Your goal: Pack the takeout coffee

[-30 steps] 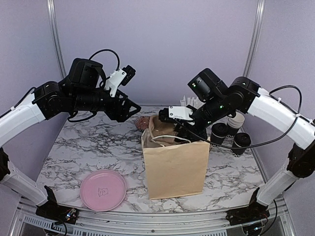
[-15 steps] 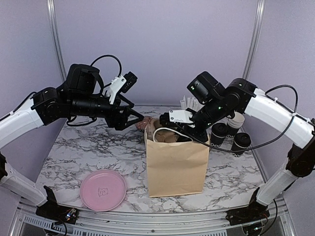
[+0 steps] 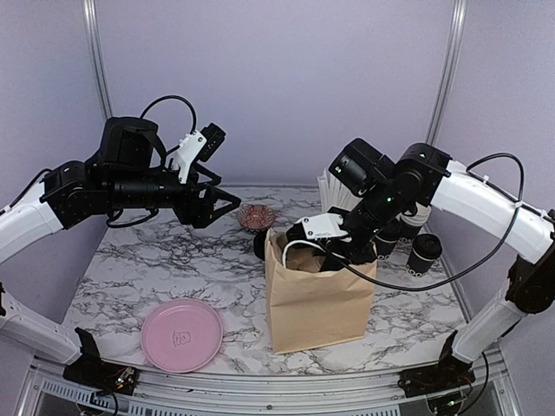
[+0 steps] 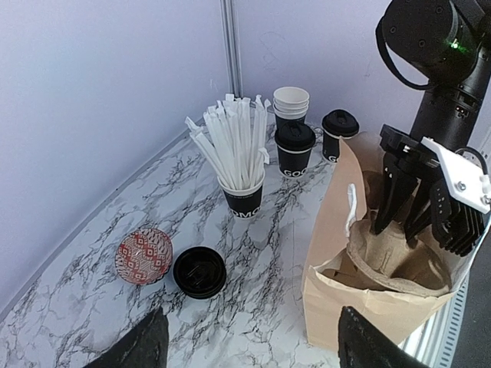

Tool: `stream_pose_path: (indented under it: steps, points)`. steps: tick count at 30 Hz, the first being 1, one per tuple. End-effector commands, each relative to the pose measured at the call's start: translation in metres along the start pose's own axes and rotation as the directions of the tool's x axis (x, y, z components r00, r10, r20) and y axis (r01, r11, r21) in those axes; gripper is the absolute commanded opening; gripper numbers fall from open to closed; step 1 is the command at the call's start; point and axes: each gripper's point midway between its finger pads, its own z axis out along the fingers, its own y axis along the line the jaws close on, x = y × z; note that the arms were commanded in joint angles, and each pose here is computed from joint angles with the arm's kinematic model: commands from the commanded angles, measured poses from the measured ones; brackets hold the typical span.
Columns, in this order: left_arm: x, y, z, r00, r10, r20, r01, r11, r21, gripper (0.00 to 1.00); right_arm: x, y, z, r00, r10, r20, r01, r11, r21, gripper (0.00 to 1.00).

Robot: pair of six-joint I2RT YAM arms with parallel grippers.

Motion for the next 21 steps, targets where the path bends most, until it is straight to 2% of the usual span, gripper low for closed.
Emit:
stream_pose_path:
  steps: [1, 9, 12, 17, 21]
  points:
    - [-0.002, 0.003, -0.003, 1.000, -0.003, 0.024, 0.003, 1.000, -0.013, 0.76, 0.035, 0.016, 0.007, 0.986, -0.003, -0.169, -0.008, 0.998, -0.064, 0.28]
    - [0.011, -0.022, 0.005, 1.000, -0.029, -0.004, 0.030, 0.992, 0.125, 0.76, -0.005, -0.013, -0.041, 0.996, -0.065, -0.059, 0.070, 0.994, 0.084, 0.28]
    - [0.003, -0.037, -0.002, 0.998, -0.015, 0.059, 0.004, 0.984, 0.180, 0.75, -0.013, -0.022, -0.054, 0.997, -0.065, -0.039, 0.069, 0.989, 0.134, 0.28]
    - [-0.016, -0.089, -0.018, 0.974, 0.081, 0.213, -0.143, 0.946, 0.292, 0.73, -0.007, -0.018, -0.048, 0.998, -0.034, -0.053, 0.040, 0.992, 0.116, 0.27]
    - [-0.030, -0.121, -0.016, 0.945, 0.127, 0.302, -0.218, 0.932, 0.290, 0.67, 0.001, -0.021, -0.043, 0.998, -0.008, -0.069, 0.015, 0.994, 0.108, 0.27]
